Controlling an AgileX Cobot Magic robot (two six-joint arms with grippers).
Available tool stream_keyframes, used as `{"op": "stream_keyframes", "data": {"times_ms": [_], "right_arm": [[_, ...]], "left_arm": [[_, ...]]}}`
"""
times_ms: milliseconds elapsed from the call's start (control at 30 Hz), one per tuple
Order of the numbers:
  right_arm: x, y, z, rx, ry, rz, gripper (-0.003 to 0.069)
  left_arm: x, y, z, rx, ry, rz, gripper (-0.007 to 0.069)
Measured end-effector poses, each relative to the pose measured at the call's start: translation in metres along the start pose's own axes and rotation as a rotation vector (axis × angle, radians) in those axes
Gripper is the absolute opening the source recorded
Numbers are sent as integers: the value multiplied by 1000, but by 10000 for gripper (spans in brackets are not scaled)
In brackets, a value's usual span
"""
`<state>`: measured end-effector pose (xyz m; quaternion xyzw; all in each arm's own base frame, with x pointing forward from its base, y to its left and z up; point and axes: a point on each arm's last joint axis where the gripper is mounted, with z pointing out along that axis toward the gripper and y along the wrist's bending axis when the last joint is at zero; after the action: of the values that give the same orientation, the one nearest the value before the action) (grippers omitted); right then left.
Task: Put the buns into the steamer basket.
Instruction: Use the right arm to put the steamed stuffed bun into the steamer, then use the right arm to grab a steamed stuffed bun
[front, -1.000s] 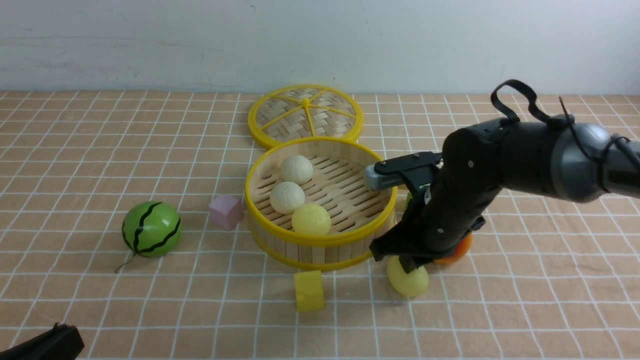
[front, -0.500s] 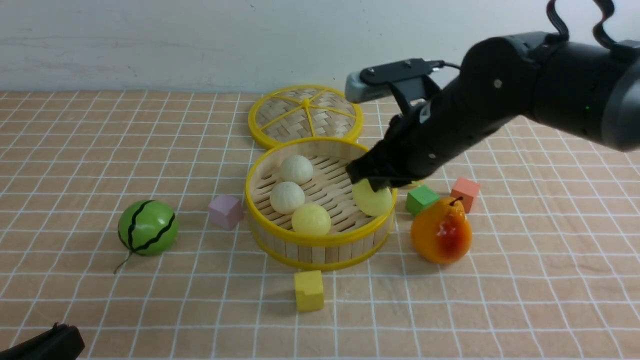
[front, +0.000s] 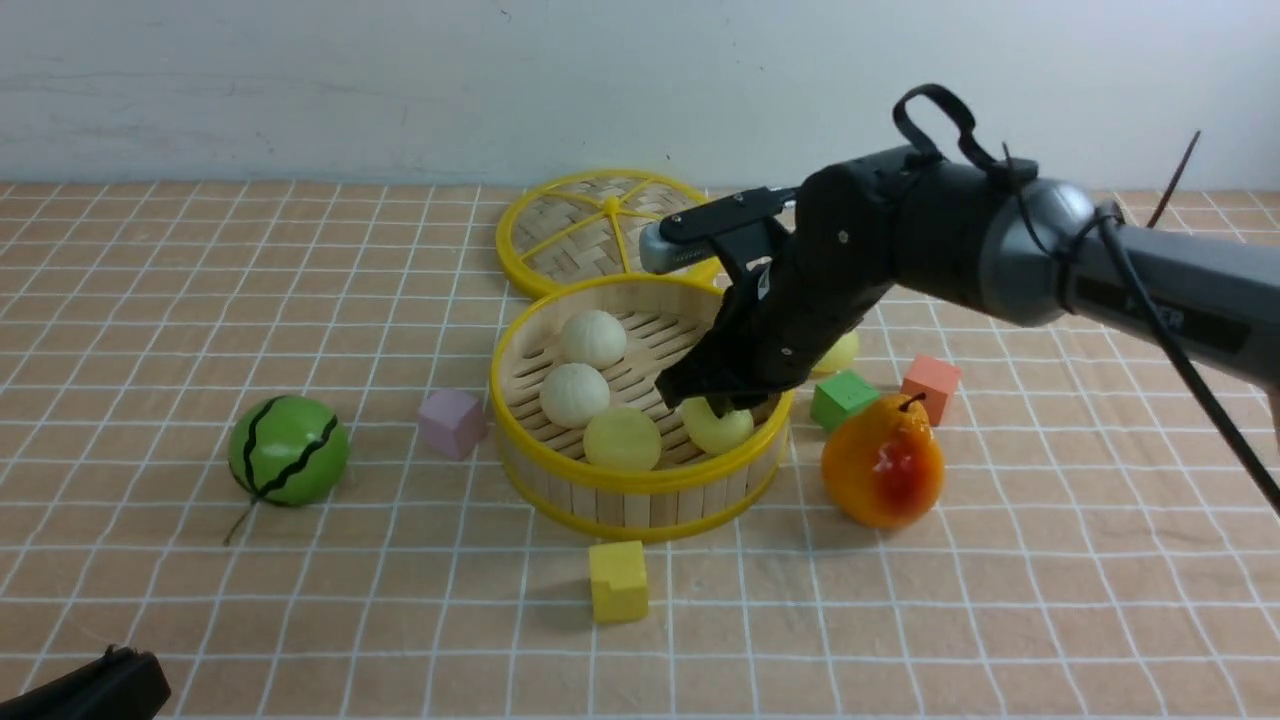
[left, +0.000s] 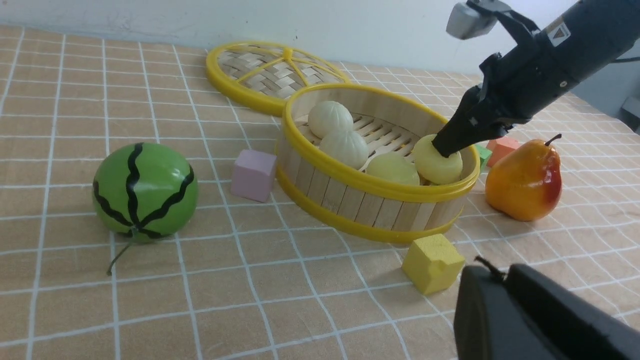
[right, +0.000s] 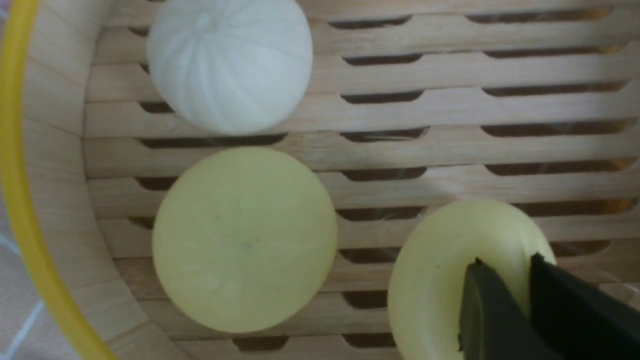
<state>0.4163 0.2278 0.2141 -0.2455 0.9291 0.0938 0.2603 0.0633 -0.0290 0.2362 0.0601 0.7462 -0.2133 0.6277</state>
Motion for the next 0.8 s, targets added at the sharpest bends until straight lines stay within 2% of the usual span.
{"op": "stream_keyframes", "data": {"times_ms": [33, 100, 200, 300, 333, 433, 533, 667, 800], "right_arm": [[0, 0, 2, 0, 2, 1, 176], [0, 0, 2, -1, 1, 2, 217], [-4, 2, -9, -17, -13, 18, 377], [-10, 4, -27, -27, -38, 23, 435], [-16, 3, -49, -19, -76, 15, 473], [-23, -11, -78, 26, -135, 17, 484], [-23, -44, -87, 92, -152, 94, 461], [-14, -82, -68, 135, -108, 178, 408], [-10, -102, -37, 143, -66, 217, 376]], "left_arm": [[0, 0, 0, 0, 0, 0, 50], [0, 0, 0, 0, 0, 0, 50], [0, 0, 0, 0, 0, 0, 55], [0, 0, 0, 0, 1, 0, 56], [0, 0, 0, 0, 2, 0, 56], [0, 0, 0, 0, 2, 0, 56], [0, 0, 0, 0, 2, 0, 57], [0, 0, 0, 0, 3, 0, 57], [0, 0, 0, 0, 3, 0, 57]]}}
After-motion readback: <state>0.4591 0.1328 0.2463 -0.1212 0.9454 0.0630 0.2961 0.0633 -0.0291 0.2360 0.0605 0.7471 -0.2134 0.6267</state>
